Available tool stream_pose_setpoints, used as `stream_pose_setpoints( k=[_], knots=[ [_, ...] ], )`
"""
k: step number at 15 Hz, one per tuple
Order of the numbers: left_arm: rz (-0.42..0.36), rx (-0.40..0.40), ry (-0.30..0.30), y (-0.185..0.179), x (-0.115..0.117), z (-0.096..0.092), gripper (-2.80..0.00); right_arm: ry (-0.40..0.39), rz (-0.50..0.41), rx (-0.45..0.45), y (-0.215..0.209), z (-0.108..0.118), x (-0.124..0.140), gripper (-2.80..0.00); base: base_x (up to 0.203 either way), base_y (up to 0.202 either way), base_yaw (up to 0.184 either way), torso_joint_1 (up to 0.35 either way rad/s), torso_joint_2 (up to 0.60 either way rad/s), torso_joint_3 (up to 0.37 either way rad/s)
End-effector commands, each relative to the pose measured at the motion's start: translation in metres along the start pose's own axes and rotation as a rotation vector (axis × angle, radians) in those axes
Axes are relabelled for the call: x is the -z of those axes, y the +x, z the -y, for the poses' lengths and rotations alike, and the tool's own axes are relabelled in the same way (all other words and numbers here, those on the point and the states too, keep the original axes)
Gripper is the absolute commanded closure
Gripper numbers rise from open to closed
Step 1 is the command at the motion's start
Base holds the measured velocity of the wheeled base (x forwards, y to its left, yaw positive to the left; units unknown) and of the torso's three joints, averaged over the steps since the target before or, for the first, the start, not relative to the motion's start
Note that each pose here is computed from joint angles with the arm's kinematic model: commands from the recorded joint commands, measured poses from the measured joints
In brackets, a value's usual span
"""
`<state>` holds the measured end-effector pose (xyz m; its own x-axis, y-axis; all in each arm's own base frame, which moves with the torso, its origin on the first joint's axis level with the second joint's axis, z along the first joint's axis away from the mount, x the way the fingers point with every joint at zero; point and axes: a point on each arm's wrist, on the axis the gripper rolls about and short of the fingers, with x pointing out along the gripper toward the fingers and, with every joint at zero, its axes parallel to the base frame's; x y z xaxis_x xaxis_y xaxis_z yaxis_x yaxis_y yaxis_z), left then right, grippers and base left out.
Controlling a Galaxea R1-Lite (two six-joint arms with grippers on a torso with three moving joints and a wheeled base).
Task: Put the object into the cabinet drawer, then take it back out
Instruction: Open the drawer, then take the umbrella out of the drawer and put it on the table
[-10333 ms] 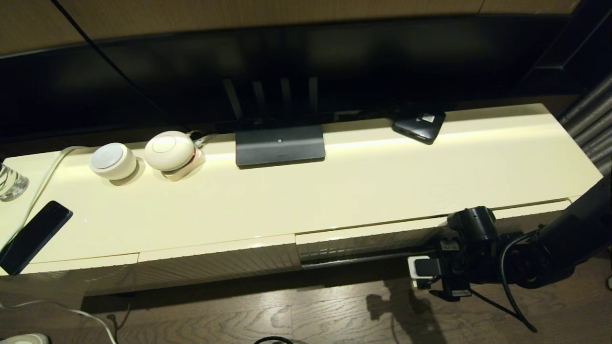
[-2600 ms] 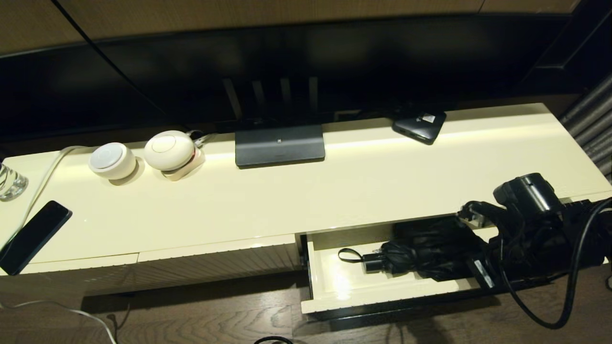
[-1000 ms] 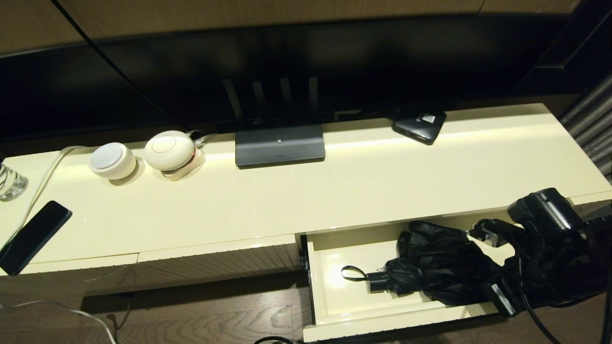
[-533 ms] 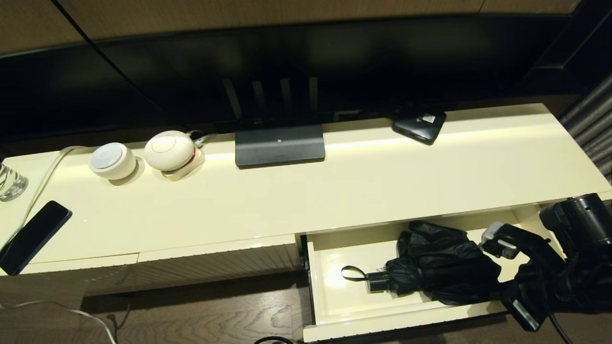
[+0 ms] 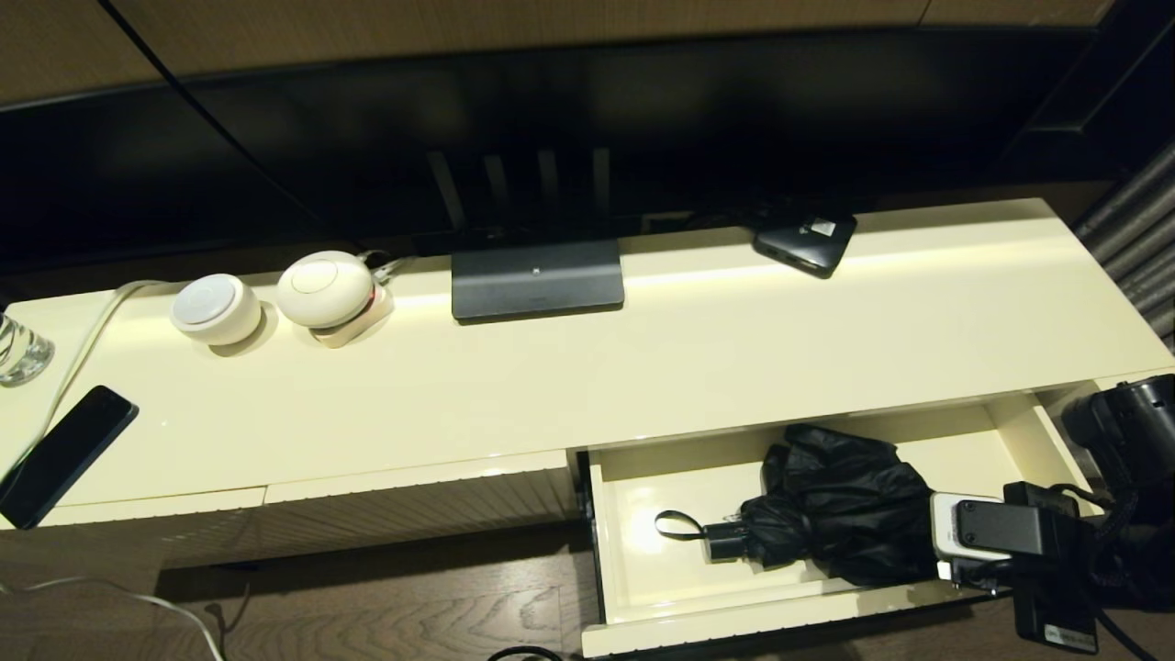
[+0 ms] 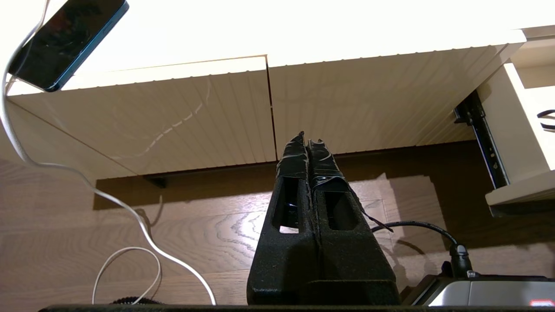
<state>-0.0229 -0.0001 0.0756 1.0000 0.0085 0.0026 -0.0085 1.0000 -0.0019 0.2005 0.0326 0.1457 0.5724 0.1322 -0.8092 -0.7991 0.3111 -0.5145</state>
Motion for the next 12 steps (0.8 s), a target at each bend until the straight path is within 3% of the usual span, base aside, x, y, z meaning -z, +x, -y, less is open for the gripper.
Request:
stream_pose_setpoints(
  k=[1, 5, 12],
  knots=[
    [-0.004, -0.001, 0.000, 0.000, 0.001, 0.000, 0.00, -0.181, -0.001, 0.006, 0.006, 0.012, -0.004, 0.00, 0.000, 0.000, 0.000, 0.000, 0.00, 0.000],
    [-0.006, -0.001, 0.000, 0.000, 0.001, 0.000, 0.00, -0.464, -0.003, 0.002, 0.023, 0.033, -0.012, 0.00, 0.000, 0.000, 0.000, 0.000, 0.00, 0.000],
    [-0.004, -0.001, 0.000, 0.000, 0.001, 0.000, 0.00, -0.561, -0.012, -0.051, 0.028, 0.051, -0.021, 0.00, 0.000, 0.000, 0.000, 0.000, 0.00, 0.000]
  ],
)
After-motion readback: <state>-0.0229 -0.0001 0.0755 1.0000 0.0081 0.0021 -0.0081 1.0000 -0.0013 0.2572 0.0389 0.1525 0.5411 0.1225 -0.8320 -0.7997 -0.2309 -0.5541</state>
